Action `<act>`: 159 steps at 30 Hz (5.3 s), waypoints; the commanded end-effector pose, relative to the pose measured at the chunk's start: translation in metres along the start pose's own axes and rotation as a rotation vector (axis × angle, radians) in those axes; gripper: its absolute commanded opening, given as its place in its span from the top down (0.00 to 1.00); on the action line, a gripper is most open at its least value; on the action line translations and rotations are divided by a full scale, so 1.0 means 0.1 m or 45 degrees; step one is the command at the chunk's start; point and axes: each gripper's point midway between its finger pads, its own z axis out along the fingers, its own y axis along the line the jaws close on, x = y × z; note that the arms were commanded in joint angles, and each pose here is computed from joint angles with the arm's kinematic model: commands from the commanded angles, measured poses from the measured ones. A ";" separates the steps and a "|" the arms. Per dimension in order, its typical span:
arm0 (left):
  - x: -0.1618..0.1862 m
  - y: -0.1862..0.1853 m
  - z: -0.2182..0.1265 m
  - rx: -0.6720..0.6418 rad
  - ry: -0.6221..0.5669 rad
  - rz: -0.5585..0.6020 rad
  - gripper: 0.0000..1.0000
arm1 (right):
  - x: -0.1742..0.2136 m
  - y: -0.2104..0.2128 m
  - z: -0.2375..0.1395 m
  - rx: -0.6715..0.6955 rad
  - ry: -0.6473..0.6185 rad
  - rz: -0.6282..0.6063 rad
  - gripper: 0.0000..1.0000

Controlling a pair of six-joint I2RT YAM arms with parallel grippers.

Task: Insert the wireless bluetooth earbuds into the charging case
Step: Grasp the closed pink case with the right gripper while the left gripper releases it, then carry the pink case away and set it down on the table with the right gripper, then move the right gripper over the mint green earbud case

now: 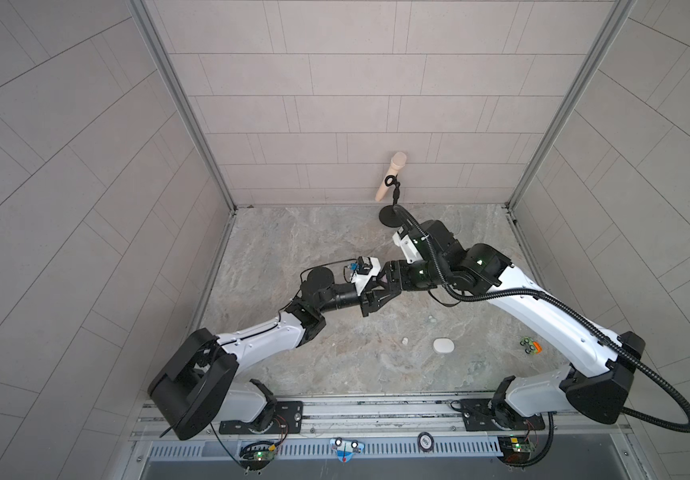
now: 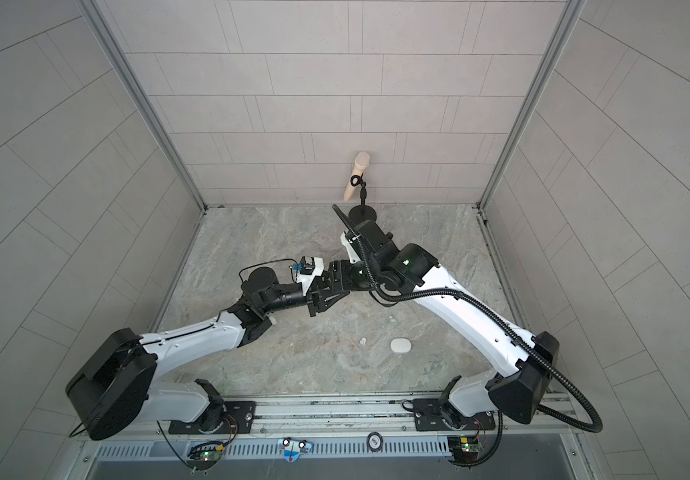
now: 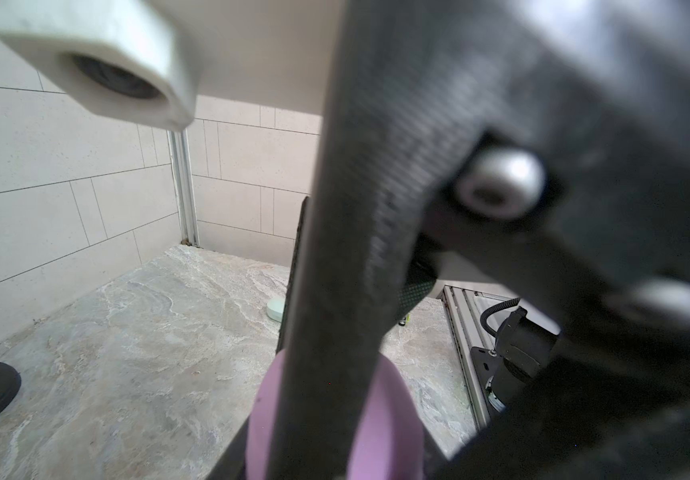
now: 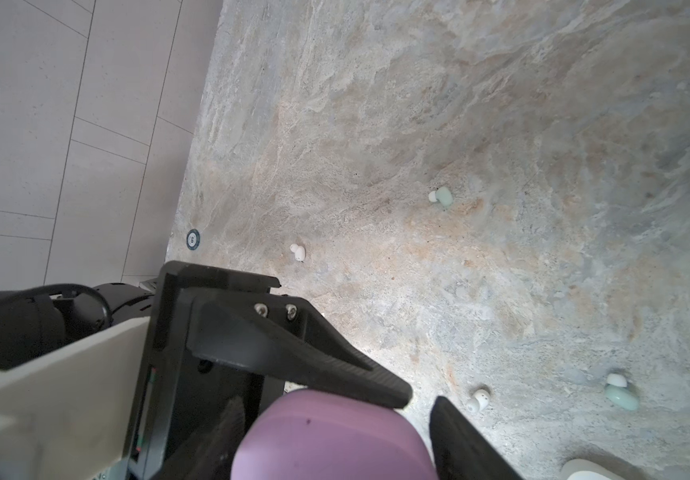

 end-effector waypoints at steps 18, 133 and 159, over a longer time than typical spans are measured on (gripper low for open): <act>-0.02 0.03 -0.01 -0.037 0.012 0.004 0.38 | -0.03 -0.27 -0.07 0.080 -0.037 0.041 0.48; 0.58 0.41 -0.79 -0.655 0.148 -0.166 0.00 | -0.27 -4.16 0.57 0.667 0.307 0.530 0.11; 0.57 0.40 -0.77 -0.639 0.149 -0.177 0.00 | 0.03 -4.04 0.33 0.924 0.243 0.787 0.11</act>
